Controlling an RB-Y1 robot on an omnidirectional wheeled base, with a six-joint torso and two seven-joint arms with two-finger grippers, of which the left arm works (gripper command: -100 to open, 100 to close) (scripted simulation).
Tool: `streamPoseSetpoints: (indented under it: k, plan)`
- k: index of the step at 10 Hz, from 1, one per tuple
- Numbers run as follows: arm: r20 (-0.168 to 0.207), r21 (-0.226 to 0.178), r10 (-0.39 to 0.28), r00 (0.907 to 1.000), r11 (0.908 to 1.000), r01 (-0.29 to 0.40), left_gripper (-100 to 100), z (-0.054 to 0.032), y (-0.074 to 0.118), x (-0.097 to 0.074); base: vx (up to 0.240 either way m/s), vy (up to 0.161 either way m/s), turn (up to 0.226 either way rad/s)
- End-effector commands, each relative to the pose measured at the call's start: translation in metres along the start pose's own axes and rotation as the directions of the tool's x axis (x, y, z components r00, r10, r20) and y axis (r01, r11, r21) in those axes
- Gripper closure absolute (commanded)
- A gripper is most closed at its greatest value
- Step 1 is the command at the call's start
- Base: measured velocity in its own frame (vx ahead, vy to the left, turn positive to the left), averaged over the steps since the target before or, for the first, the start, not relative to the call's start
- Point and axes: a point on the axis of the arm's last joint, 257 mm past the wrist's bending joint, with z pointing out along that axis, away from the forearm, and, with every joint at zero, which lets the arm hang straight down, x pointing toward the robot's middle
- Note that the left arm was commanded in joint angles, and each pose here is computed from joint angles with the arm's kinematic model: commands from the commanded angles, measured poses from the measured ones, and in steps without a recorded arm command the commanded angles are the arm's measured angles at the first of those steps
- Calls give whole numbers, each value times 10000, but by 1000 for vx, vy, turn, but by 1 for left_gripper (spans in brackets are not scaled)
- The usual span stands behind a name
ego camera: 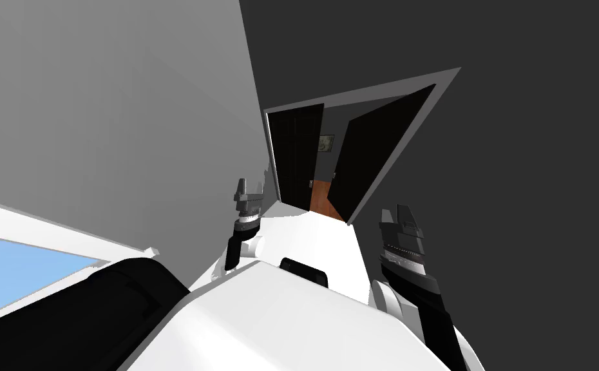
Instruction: Push the door open
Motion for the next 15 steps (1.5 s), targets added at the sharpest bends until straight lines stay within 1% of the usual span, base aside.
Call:
streamPoseSetpoints:
  k: [1,5,6,8,12,15]
  plan:
    - [-58,-160,-23,10000,9999,22,-100,-24,107,6,116,-43,-35]
    - [-179,-620,-82,9998,9981,70,-100,-99,411,14,92,7,-30]
    - [-221,-830,-104,9997,9965,85,-100,-136,549,16,137,-9,-42]
    - [-262,-1045,-122,9996,9945,94,-100,-177,690,17,109,0,-31]
    - [-329,-1562,-155,9993,9877,101,-100,-281,1025,15,90,0,-34]
    - [-367,-1963,-171,9992,9805,96,-100,-369,1288,12,95,-7,-37]
